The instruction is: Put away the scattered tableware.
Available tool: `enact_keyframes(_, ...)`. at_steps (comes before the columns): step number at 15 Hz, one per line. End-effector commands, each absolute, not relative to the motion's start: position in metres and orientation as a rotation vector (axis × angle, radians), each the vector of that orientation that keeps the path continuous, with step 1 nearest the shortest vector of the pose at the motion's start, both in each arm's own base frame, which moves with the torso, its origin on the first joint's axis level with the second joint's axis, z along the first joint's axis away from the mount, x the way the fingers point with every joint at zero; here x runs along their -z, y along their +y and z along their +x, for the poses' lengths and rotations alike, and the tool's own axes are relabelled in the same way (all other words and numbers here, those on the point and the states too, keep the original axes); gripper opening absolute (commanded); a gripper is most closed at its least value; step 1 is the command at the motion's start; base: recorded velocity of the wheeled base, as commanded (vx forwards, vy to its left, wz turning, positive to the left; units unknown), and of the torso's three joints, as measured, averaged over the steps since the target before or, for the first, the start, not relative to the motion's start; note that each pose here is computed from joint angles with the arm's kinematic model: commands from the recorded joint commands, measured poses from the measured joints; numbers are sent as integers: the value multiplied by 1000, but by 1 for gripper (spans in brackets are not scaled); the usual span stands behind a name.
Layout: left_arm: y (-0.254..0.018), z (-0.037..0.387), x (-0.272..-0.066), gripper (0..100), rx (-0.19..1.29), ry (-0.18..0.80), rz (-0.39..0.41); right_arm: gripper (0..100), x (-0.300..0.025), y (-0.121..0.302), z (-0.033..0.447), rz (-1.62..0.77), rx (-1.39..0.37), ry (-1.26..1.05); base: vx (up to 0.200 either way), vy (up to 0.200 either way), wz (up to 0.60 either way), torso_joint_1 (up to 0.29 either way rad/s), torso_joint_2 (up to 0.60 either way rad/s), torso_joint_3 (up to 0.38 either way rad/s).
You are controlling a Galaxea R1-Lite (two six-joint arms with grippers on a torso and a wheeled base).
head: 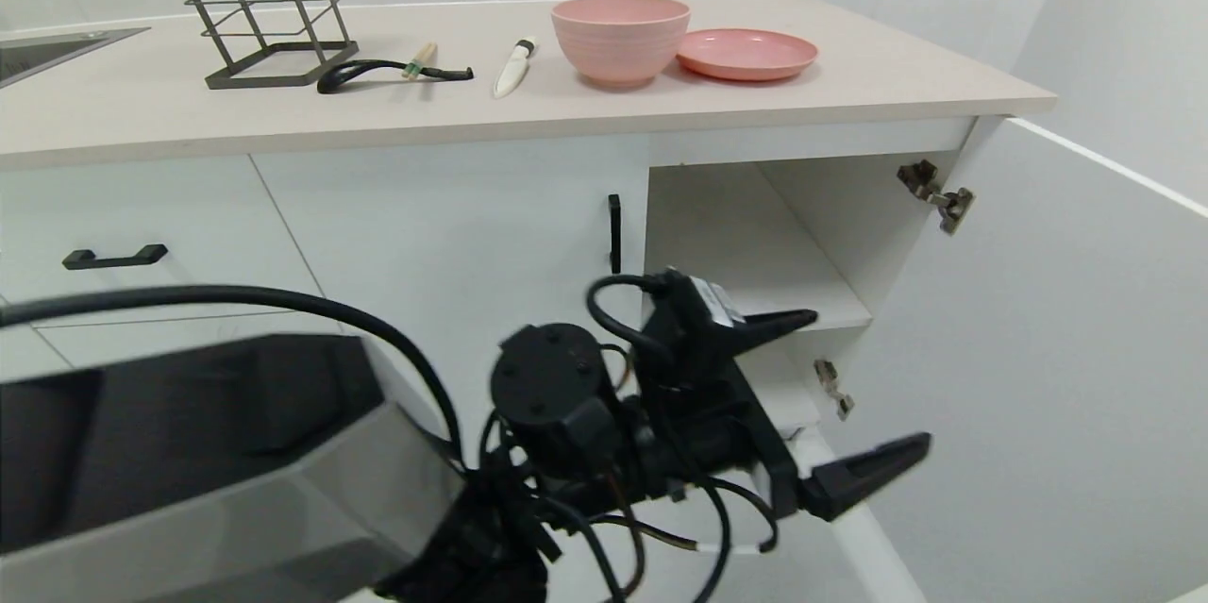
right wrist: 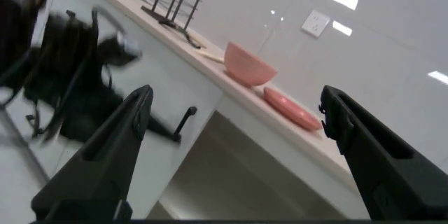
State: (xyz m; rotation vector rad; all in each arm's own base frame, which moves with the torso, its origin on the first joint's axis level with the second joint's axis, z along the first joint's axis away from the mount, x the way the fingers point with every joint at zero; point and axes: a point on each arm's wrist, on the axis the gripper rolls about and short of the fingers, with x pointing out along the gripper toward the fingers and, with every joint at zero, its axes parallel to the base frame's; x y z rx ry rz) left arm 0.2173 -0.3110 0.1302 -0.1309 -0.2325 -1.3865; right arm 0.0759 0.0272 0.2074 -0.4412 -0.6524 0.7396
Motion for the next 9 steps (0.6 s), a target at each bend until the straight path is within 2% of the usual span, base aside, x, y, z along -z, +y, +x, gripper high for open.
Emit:
enact_keyframes(1, -186, 197, -197, 100, 1179, -355, -94, 100, -193, 25, 64, -436, -744, -626, 0, 0, 0, 0, 0, 0)
enact_keyframes(2, -159, 187, -208, 100, 1124, -394, -88, 100, -191, 24, 61, -435, -741, -625, 0, 0, 0, 0, 0, 0)
enact_keyframes(4, -110, 151, -218, 100, 1035, -455, -74, 100, -190, 21, 54, -447, -694, -615, 0, 0, 0, 0, 0, 0)
enact_keyframes(6, -77, 118, -212, 100, 965, -481, -62, 100, -183, 17, 44, -444, -652, -560, 0, 0, 0, 0, 0, 0)
enact_keyframes(7, -59, 103, -208, 100, 886, -504, -45, 100, -172, 15, 35, -433, -625, -482, 0, 0, 0, 0, 0, 0)
enact_keyframes(8, -36, 89, -201, 100, 737, -484, -6, 100, -148, 14, 19, -392, -624, -338, 0, 0, 0, 0, 0, 0)
enact_keyframes(9, -29, 83, -198, 100, 690, -470, 7, 100, -137, 14, 11, -375, -627, -285, 0, 0, 0, 0, 0, 0)
